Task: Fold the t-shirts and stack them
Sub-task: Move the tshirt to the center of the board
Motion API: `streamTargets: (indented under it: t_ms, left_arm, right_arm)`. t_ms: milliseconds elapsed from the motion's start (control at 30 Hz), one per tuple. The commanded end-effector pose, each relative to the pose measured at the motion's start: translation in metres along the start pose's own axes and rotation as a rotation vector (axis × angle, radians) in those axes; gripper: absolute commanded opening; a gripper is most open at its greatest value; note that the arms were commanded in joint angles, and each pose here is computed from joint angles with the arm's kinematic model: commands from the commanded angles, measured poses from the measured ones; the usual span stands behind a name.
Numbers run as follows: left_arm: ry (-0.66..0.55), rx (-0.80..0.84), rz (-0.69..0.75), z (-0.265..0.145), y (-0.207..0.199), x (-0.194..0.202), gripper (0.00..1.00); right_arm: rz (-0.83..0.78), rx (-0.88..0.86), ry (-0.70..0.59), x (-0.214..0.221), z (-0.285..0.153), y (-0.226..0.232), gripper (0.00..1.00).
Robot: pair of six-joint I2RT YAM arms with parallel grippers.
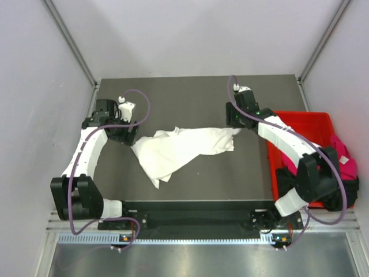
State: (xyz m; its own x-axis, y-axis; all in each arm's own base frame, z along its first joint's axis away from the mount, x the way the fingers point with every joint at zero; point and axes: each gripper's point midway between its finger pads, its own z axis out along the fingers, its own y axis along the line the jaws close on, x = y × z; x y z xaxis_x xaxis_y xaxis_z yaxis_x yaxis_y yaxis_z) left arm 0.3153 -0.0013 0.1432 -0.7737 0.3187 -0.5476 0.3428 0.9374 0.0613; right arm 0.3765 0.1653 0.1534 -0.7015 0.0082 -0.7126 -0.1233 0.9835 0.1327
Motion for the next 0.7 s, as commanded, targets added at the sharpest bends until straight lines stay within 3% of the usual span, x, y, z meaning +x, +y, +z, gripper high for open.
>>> streamTargets:
  t_ms: [0, 100, 267, 400, 500, 667]
  left_arm:
    - [-0.030, 0.147, 0.026, 0.008, -0.024, -0.001, 0.89]
    - [-0.043, 0.221, 0.047, 0.015, -0.038, 0.000, 0.89]
    - [-0.047, 0.166, 0.050, 0.044, -0.025, -0.012, 0.91]
    - [-0.133, 0.204, 0.005, 0.058, -0.022, -0.058, 0.90]
    - [-0.166, 0.235, -0.023, 0.073, -0.021, -0.078, 0.90]
    - [-0.070, 0.223, -0.087, 0.093, -0.017, -0.064, 0.89]
  right_arm:
    - [-0.030, 0.243, 0.007, -0.018, 0.002, -0.037, 0.63]
    - [-0.112, 0.263, 0.028, -0.007, -0.005, -0.026, 0.68]
    - [-0.429, -0.084, -0.083, 0.023, -0.015, 0.090, 0.66]
    - [-0.627, -0.284, -0.080, 0.066, 0.001, 0.152, 0.63]
    - [-0.656, -0.322, -0.083, 0.077, 0.020, 0.171, 0.63]
    - [-0.705, -0.297, -0.057, 0.080, 0.045, 0.192, 0.65]
